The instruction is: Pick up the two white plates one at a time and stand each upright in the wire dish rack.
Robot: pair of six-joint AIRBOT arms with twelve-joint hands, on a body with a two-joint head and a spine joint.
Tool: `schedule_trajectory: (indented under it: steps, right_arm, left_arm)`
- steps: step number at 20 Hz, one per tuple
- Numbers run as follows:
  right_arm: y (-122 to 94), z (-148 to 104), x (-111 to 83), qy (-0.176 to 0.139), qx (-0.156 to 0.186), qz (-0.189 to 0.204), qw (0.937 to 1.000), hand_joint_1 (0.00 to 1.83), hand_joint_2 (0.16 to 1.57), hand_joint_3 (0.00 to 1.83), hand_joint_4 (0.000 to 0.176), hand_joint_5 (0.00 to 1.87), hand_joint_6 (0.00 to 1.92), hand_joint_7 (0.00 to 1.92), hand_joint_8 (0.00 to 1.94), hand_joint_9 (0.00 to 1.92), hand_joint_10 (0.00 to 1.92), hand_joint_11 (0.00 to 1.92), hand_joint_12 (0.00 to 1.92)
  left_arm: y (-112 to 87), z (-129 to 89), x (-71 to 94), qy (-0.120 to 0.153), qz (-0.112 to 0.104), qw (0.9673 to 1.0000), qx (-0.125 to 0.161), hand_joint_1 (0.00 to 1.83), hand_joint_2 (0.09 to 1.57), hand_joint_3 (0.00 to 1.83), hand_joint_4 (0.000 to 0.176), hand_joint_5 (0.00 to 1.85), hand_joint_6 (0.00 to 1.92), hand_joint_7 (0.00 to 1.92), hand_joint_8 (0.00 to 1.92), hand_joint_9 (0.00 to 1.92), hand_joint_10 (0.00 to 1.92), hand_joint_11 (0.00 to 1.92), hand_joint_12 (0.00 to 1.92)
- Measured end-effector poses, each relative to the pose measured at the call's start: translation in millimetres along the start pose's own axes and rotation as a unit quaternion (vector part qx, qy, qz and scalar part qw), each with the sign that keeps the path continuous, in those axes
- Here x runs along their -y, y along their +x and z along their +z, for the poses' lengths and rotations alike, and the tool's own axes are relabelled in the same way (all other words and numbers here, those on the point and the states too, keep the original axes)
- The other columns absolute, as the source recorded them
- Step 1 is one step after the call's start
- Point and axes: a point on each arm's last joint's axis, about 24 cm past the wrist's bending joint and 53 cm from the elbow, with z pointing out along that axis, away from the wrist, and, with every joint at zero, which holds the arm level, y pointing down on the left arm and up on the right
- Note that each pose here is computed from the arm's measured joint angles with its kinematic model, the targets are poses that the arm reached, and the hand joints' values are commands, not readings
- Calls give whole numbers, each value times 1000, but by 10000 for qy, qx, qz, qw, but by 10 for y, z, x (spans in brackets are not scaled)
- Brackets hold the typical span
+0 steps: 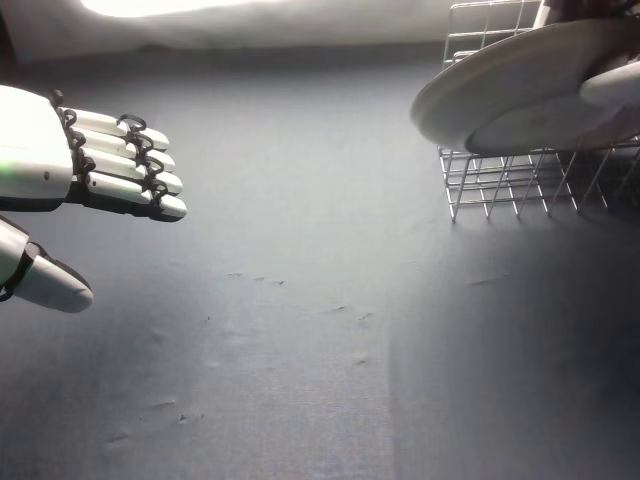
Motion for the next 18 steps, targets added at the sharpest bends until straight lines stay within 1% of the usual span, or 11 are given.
schedule_trajectory:
  steps: [1,2,4,6,7,8,10,11,14,15,18]
  right_arm:
    - [-58,-4,36,26,53,-28,10000,1498,1077,1,0,919,880,1040,825,1009,939,909,1442]
    - [-98,-3,69,57,87,-56,9999,1497,1083,0,0,902,900,1032,837,1002,949,904,1451]
    - [-168,8,166,156,131,-151,9997,1500,1053,0,0,994,790,1115,655,1060,864,947,1390]
    - [-197,31,212,162,146,-201,9996,1499,1060,3,0,980,822,1062,743,1042,894,942,1395]
    - [-222,42,219,146,161,-257,9994,1497,1077,0,0,935,897,1029,822,1008,928,906,1436]
    - [-236,48,236,125,171,-282,9994,1499,1068,0,0,961,833,1067,761,1031,910,916,1424]
    - [-260,57,255,72,156,-479,9987,1497,1072,0,0,957,848,1051,792,1006,936,920,1427]
    - [-270,51,286,75,154,-528,9985,1496,1075,1,0,942,881,1033,810,998,951,927,1419]
    - [-206,64,423,223,0,-868,9960,1497,1076,1,0,937,897,1025,825,1013,928,902,1437]
    - [-169,70,451,237,-56,-929,9954,1497,1078,1,0,939,897,1032,811,1006,936,890,1451]
    - [-119,59,474,194,-154,-1114,9935,1496,1076,0,0,933,902,1033,797,1013,926,919,1432]
  left_arm:
    - [2,0,-3,-7,5,10000,-4,0,1179,0,0,170,5,140,10,72,5,0,66]
    - [3,0,-1,-2,5,10000,-6,0,1181,0,0,177,11,147,12,78,11,9,45]
    - [0,0,-1,-2,0,10000,1,0,1188,1,0,144,2,118,1,64,3,5,22]
    - [0,1,2,2,1,10000,1,0,1184,0,0,119,0,79,0,26,0,0,4]
    - [1,3,1,-2,1,10000,-1,0,1190,0,0,190,1,140,1,63,1,3,10]
    - [3,5,6,4,4,10000,-6,0,1184,0,0,151,0,107,0,40,0,0,1]
    - [7,9,10,5,9,10000,-12,0,1183,0,0,131,0,93,0,39,2,0,0]
    - [6,9,15,15,5,10000,-10,0,1180,0,0,197,3,161,0,101,7,43,43]
    - [6,22,29,24,0,10000,-5,0,1165,0,0,187,0,147,0,61,0,0,4]
    - [15,31,45,44,10,10000,-21,0,1180,3,0,196,5,167,9,99,17,46,22]
    - [24,36,57,66,11,10000,-35,0,1182,2,0,113,0,101,0,57,0,8,11]
